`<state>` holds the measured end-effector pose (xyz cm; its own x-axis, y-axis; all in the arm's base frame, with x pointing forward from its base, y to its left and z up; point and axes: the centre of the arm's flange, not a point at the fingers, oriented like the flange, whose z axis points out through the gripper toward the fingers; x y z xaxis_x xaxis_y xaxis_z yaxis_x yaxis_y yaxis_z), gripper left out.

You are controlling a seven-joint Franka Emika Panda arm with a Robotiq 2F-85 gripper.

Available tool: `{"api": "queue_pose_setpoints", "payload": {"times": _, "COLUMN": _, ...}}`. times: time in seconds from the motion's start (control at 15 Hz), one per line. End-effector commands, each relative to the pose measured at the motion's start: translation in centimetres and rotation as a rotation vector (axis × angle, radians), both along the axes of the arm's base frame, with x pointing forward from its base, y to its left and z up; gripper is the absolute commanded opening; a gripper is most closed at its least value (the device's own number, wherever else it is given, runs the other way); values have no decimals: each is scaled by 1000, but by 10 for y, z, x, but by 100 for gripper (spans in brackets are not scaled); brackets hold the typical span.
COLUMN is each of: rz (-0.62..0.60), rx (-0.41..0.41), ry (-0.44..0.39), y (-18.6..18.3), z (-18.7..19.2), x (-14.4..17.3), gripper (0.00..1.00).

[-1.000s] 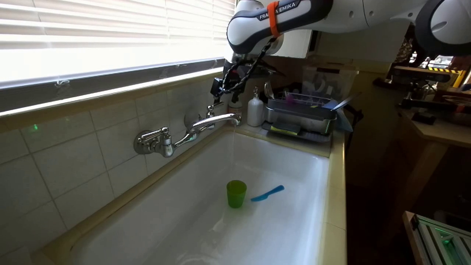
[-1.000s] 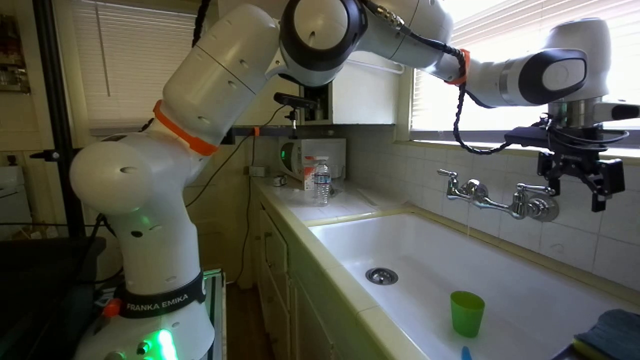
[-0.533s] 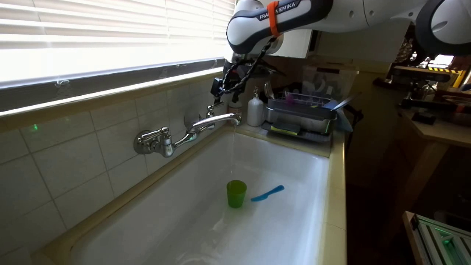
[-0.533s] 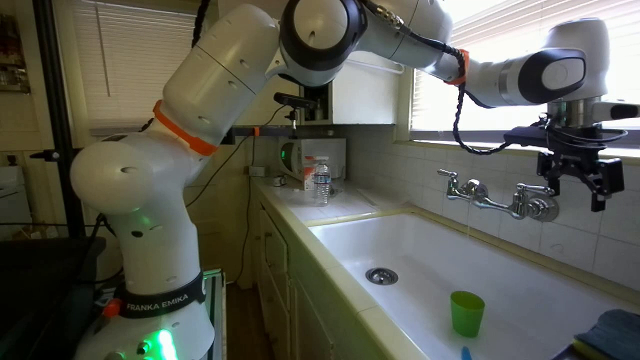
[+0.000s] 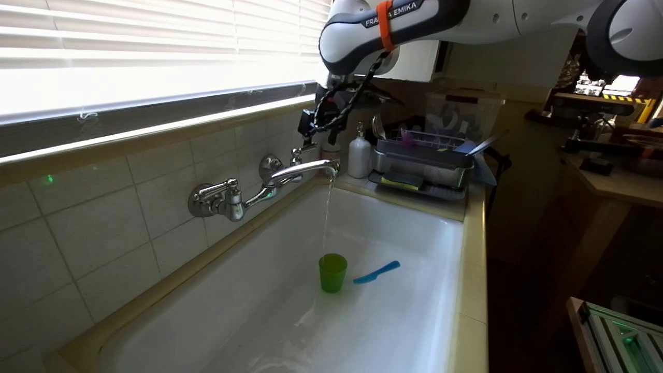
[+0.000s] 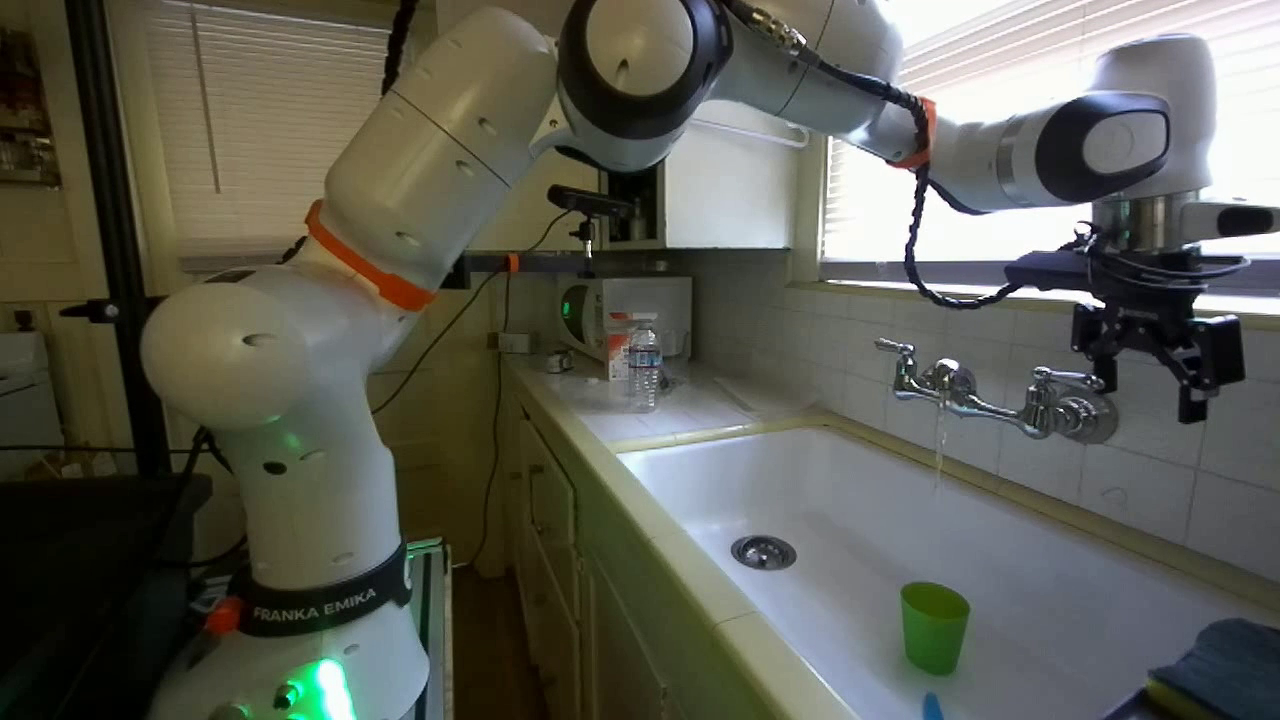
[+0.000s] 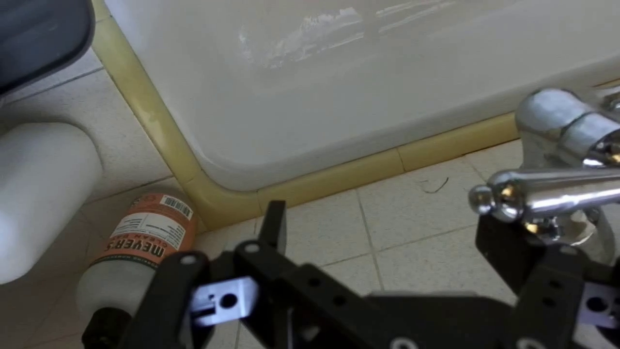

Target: Open then close the water to the kitchen faucet

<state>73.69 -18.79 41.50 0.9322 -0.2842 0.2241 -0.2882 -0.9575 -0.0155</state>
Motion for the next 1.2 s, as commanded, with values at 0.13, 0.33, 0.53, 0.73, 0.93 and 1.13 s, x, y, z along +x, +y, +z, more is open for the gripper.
{"api": "queue_pose_setpoints", "payload": {"times": 0.13, "rz": -6, "rx": -22, "ry": 93, "y": 0, "z": -4, "x": -16, "gripper": 100}}
{"api": "queue_pose_setpoints", "payload": {"times": 0.33, "rz": -17, "rx": -32, "ry": 52, "y": -2, "z": -3, "x": -12, "gripper": 100}}
{"api": "queue_pose_setpoints", "payload": {"times": 0.53, "rz": -33, "rx": -63, "ry": 38, "y": -9, "z": -1, "x": -13, "gripper": 100}}
{"api": "queue_pose_setpoints", "payload": {"times": 0.73, "rz": -43, "rx": -79, "ry": 56, "y": -20, "z": 2, "x": -18, "gripper": 100}}
{"api": "queue_pose_setpoints", "payload": {"times": 0.93, "rz": -9, "rx": -57, "ry": 106, "y": -19, "z": 3, "x": -28, "gripper": 100}}
{"api": "queue_pose_setpoints", "payload": {"times": 1.13, "rz": 16, "rx": -36, "ry": 165, "y": -14, "z": 7, "x": -37, "gripper": 100}}
